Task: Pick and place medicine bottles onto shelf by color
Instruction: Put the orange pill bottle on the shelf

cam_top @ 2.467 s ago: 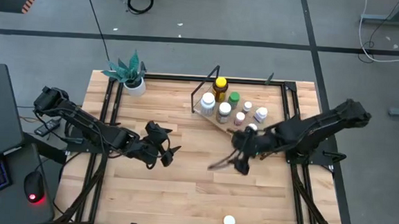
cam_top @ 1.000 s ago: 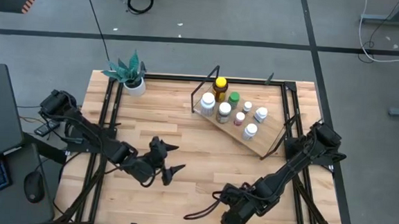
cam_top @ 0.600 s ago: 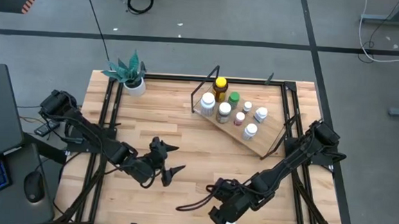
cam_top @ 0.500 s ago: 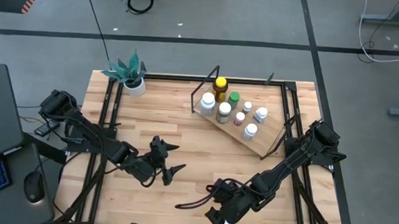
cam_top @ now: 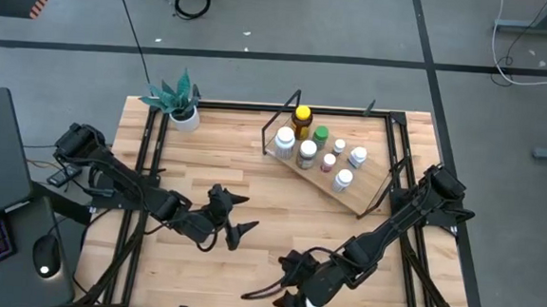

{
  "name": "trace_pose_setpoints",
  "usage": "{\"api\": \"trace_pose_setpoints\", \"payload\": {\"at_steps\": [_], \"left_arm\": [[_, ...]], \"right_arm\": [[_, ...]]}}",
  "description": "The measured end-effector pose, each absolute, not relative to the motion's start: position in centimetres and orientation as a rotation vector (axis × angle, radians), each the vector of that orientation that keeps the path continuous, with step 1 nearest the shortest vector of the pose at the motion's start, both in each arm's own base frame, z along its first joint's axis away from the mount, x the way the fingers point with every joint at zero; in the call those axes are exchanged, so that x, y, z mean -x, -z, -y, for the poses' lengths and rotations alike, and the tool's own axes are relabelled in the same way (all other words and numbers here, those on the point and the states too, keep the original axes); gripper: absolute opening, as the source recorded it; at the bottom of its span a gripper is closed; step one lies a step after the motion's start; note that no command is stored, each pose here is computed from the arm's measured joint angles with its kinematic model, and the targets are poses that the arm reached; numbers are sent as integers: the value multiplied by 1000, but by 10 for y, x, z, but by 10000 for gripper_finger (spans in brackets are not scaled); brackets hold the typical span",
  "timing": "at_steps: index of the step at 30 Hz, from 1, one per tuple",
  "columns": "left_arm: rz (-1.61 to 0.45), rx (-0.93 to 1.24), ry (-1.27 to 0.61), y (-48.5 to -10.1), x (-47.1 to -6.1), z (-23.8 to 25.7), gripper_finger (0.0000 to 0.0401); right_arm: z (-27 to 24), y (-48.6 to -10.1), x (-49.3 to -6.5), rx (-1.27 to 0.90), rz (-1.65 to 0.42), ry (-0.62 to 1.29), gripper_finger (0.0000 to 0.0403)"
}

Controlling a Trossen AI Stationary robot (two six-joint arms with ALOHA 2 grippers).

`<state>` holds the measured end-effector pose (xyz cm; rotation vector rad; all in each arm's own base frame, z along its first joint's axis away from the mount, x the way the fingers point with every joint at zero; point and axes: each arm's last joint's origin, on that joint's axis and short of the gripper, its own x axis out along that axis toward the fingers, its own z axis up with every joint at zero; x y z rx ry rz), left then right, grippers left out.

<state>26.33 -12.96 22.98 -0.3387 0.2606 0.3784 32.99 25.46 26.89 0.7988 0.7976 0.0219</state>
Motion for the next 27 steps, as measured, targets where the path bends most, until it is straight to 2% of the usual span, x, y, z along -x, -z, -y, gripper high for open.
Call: {"api": "trace_pose_setpoints", "payload": {"at_steps": [5, 13, 22, 27], "left_arm": [[-263, 341, -374, -230, -263, 130, 384], [-264, 339, -375, -230, -263, 130, 384], [-268, 315, -384, -229, -265, 127, 384], [-270, 313, -384, -229, -264, 127, 384]], "right_arm": [[-257, -270, -330, -688, -776, -87, 303], [-268, -270, -320, -359, -746, -224, 303], [-272, -256, -298, -110, -895, -252, 303], [-284, -256, -286, 9, -868, -296, 303]]}}
